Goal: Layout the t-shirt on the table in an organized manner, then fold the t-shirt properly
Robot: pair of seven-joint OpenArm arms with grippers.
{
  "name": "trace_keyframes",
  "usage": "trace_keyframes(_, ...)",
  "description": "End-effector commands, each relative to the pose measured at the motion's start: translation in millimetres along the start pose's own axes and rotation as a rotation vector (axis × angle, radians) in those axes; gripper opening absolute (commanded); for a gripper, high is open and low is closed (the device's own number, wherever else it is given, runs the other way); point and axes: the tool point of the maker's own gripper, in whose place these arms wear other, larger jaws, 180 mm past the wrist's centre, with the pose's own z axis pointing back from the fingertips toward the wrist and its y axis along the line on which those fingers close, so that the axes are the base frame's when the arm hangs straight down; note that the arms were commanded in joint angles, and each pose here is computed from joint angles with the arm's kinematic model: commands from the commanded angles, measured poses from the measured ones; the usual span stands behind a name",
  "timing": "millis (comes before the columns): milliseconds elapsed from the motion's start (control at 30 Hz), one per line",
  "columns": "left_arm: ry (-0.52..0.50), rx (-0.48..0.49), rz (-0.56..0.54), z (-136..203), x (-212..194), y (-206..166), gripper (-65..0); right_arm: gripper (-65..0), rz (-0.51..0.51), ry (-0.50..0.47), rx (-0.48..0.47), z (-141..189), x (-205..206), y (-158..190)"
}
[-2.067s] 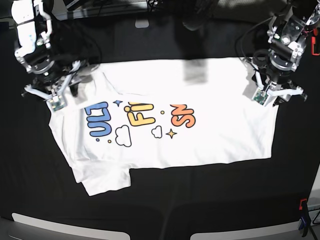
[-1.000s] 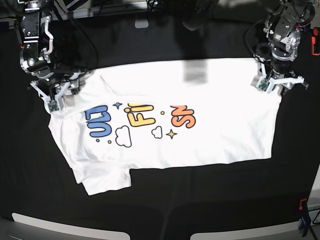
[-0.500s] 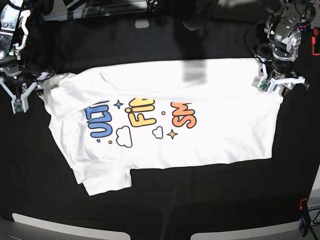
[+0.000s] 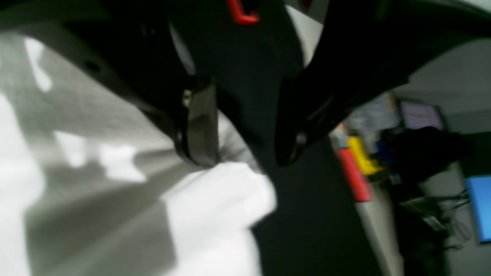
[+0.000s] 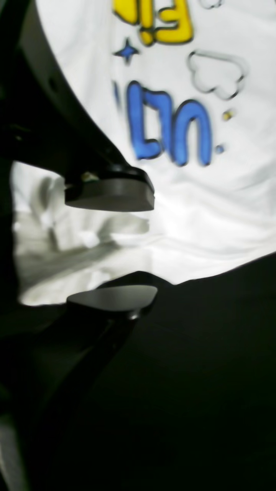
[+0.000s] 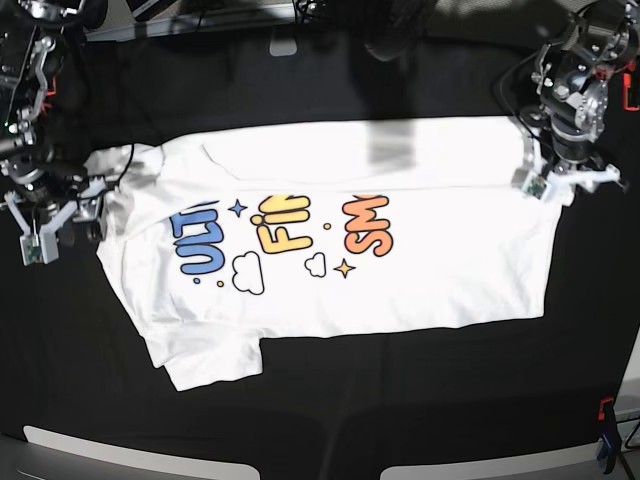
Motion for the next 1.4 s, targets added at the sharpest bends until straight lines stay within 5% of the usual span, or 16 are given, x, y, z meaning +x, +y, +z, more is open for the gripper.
trace_keyframes(0, -0.059, 0.065, 0.004, 4, 19, 26, -42.2, -35.1, 0.015, -0.069, -0.014, 3, 23, -7)
trace_keyframes(300, -0.131, -0.069, 0.117, 9, 51, 31, -42.2, -35.1, 0.012, -0.081, -0.023, 1, 37, -10)
trace_keyframes(467, -0.12, -0.159, 0.113, 11, 48, 13, -42.2, -35.1, 0.032, 0.029, -0.007, 0, 17, -7)
trace_keyframes(533, -0.123, -0.184, 0.094, 12, 48, 9, -42.2, -35.1, 0.142, 0.096, 0.079, 2, 3, 7)
trace_keyframes(633, -0.165, -0.242, 0.041, 15, 55, -2, -42.2, -35.1, 0.213, 0.027, 0.231, 12, 11, 35)
trace_keyframes(833, -0.297, -0.312, 0.027, 47, 86, -11, -42.2, -35.1, 0.349, -0.045, 0.254, 51, 28, 65)
trace_keyframes(1033, -0.419, -0.539, -0.156, 101, 74, -75, -42.2, -35.1, 0.478, 0.128, 0.285, 83, -27, 72)
trace_keyframes(1367, -0.314, -0.416, -0.42, 61, 4, -90, -42.2, -35.1, 0.861, 0.305, 0.174, 98, -54, 16)
